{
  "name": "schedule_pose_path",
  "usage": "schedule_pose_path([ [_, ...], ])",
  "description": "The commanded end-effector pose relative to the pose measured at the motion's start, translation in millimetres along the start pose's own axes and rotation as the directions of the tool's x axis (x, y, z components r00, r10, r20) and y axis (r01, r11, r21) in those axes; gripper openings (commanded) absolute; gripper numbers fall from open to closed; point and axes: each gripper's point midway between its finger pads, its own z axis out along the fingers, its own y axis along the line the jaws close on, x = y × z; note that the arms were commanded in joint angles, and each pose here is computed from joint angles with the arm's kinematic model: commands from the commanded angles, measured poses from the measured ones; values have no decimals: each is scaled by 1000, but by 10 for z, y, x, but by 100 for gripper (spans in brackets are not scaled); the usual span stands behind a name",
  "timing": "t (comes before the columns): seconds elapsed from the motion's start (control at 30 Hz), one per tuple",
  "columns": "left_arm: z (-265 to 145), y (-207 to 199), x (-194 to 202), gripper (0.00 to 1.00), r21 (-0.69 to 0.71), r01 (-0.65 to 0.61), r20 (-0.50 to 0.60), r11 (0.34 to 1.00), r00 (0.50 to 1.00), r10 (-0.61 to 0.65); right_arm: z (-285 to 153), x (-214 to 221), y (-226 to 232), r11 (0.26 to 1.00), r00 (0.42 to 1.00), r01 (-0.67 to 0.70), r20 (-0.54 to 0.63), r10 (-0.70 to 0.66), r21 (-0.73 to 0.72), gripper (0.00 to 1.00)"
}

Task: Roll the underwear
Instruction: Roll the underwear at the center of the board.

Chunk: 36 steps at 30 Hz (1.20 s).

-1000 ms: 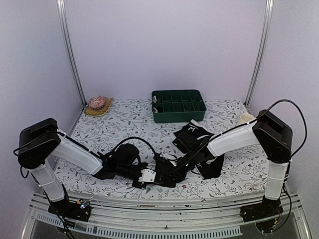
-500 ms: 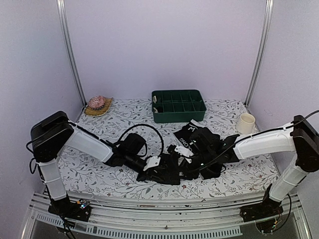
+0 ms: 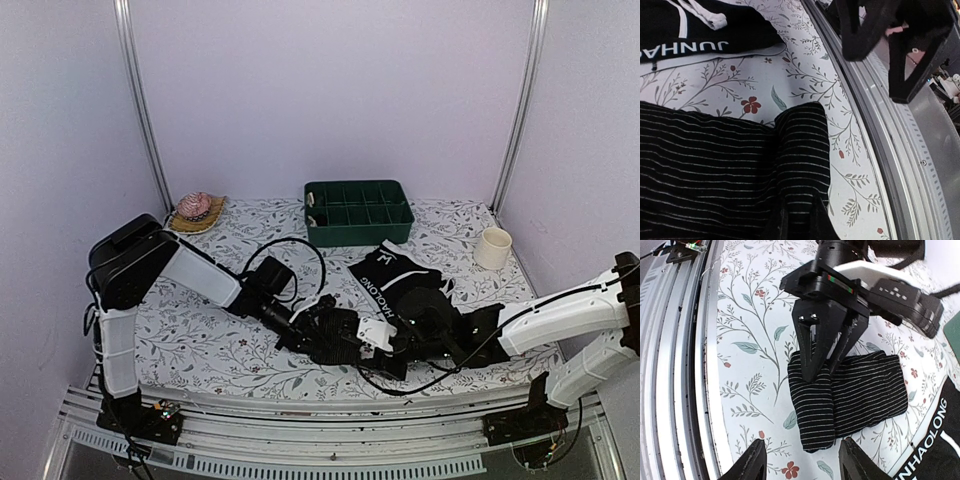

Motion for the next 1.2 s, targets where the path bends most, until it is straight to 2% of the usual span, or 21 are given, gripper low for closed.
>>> schedule_pose_path([
  [0.0, -39, 233, 529, 0, -60, 244, -101, 968, 963, -249, 142, -98, -49, 985, 989, 146, 4, -147, 88, 51],
  [0.2, -66, 312, 526, 0, -56, 275, -90, 960, 956, -279, 401, -29, -24, 967, 971, 234, -72, -227, 104, 51],
  [0.33, -73, 330, 514, 0, -63, 269, -89, 961, 958, -274, 498, -63, -43, 956, 963, 266, -82, -258, 120, 51],
  [0.93, -56, 341, 542, 0, -59, 272, -99, 961, 956, -277, 805, 307, -86, 942, 933, 312, -227, -279, 124, 49],
  [1.07, -68, 339, 531, 0, -67, 260, -100, 963, 959, -266, 851, 401, -97, 944, 928, 306, -261, -267, 121, 44],
  [1.17, -92, 339, 484, 0, -75, 237, -96, 969, 965, -244, 873, 449, -89, 956, 930, 278, -277, -243, 95, 34],
])
